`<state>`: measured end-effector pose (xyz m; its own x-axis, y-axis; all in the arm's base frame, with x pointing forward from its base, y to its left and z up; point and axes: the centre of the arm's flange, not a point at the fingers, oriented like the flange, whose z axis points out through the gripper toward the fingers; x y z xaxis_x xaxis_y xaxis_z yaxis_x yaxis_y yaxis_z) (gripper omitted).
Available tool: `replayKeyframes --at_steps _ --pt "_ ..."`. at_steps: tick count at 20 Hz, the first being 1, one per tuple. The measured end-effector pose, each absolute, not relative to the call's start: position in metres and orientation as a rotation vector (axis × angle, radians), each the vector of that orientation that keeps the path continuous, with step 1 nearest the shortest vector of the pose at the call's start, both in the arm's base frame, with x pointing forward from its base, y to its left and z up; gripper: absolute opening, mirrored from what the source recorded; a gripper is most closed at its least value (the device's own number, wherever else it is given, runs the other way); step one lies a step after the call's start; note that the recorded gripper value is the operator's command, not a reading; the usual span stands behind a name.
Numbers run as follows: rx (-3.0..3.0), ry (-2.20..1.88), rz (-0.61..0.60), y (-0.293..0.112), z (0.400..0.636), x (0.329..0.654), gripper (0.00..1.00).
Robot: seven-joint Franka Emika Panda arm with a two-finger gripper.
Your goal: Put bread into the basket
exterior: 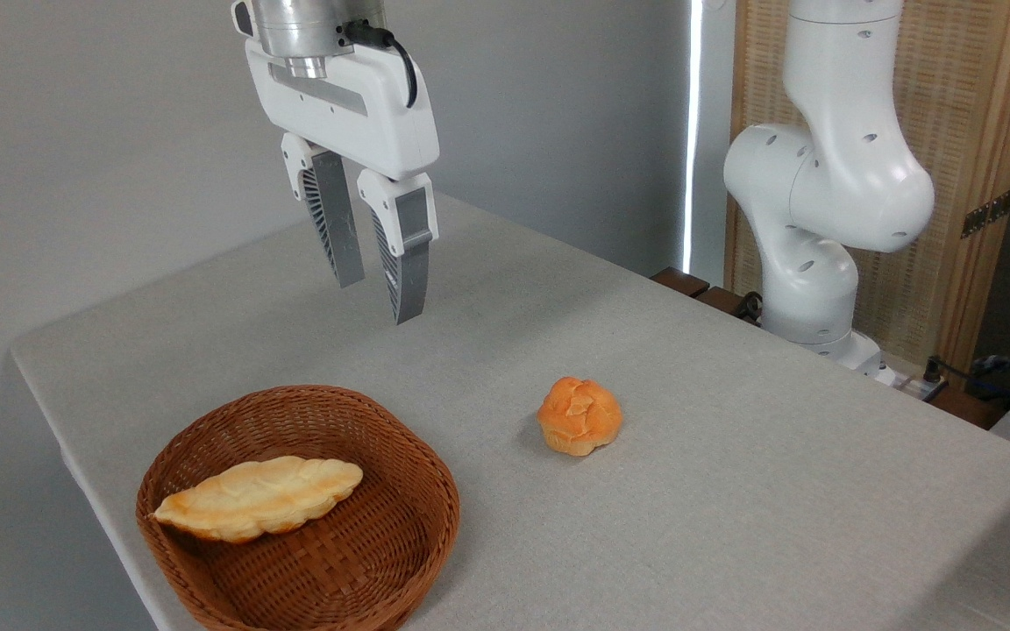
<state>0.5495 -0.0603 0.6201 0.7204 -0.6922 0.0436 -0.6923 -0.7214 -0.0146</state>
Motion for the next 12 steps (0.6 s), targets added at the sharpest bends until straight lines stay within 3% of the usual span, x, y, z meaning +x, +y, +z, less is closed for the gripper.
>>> replayKeyframes --at_steps 12 --pt "2.909 -1.171 0.06 -0.0602 0.619 0.549 1.0"
